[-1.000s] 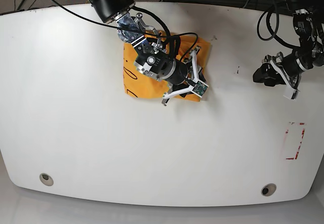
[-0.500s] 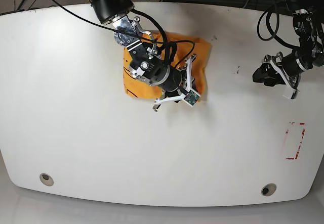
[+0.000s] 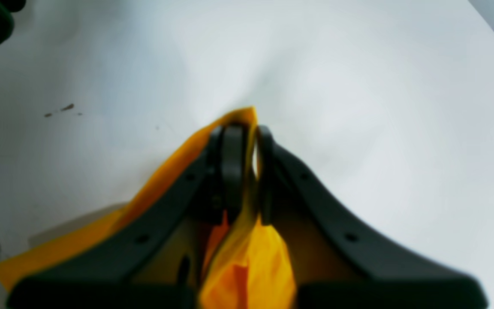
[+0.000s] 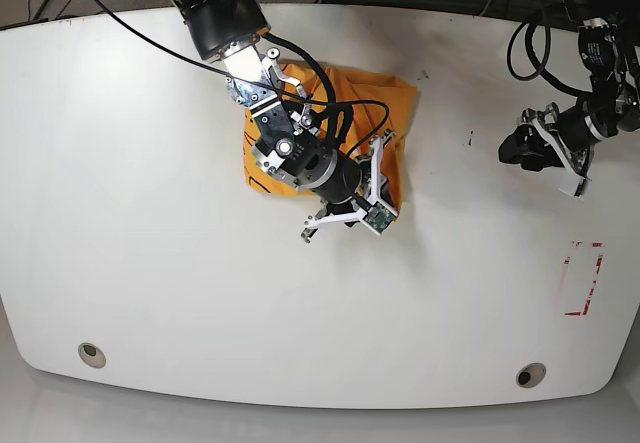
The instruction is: Layout the t-shirt on the table in an organized manner, then fold the t-shirt properly
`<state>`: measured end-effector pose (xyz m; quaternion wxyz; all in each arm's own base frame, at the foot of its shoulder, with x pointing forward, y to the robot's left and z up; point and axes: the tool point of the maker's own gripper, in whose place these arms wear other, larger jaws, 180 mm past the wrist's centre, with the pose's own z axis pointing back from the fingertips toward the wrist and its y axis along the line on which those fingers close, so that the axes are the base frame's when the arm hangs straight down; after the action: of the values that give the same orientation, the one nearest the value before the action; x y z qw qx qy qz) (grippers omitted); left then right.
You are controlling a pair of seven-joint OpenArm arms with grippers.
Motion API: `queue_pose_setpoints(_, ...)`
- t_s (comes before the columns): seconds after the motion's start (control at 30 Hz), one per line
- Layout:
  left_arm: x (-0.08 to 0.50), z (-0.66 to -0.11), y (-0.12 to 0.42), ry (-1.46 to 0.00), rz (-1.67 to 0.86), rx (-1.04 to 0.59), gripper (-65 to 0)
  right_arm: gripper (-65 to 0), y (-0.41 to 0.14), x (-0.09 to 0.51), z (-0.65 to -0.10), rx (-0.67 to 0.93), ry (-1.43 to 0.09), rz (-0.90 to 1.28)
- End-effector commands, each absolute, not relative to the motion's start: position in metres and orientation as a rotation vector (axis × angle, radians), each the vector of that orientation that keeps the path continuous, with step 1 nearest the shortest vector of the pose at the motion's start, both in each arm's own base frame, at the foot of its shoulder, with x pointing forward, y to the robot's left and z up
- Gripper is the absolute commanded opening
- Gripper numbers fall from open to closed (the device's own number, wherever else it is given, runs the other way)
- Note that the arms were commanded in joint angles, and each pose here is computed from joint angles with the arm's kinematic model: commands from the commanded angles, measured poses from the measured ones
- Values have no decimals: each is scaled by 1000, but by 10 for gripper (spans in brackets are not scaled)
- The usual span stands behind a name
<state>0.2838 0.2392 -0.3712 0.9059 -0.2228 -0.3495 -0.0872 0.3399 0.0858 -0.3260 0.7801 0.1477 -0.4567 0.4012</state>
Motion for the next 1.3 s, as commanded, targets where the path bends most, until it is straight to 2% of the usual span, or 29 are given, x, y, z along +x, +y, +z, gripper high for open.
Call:
queue_pose_setpoints(0.0, 293, -357, 243, -770, -193, -455, -343, -601, 100, 351, -297, 345, -1073, 861)
queue_pose_setpoints(0.17, 293, -357, 243, -770, -193, -455, -343, -596, 106, 352, -295, 357, -1077, 855)
queue_pose_setpoints(0.23, 293, -357, 243, -768, -193, -456, -343, -556, 109, 351, -296, 367, -1071, 850)
queue_pose_setpoints(0.37, 292, -360, 237, -756, -209, -467, -343, -377, 112, 350, -295, 376, -1071, 844)
queue_pose_setpoints(0.43, 292, -361, 233, -750, -218, -472, -343, -243, 112, 351, -286, 375, -1098, 825)
queue_pose_setpoints(0.47, 292, -361, 233, -750, -218, -472, -343, -219, 111, 351, -285, 374, -1104, 818)
queue_pose_setpoints(0.5, 292, -362, 231, -747, -222, -475, -343, -143, 109, 348, -282, 376, -1113, 795)
queue_pose_setpoints(0.6, 292, -363, 230, -744, -226, -478, -343, -55, 106, 342, -277, 381, -1130, 769)
queue_pose_setpoints(0.7, 292, -363, 227, -740, -233, -482, -343, -46, 100, 335, -277, 381, -1135, 756)
queue_pose_setpoints(1.0, 292, -364, 224, -736, -241, -485, -343, -111, 72, 279, -294, 380, -1076, 742)
queue_pose_setpoints(1.27, 292, -365, 224, -735, -239, -486, -343, -125, 58, 233, -318, 391, -986, 741)
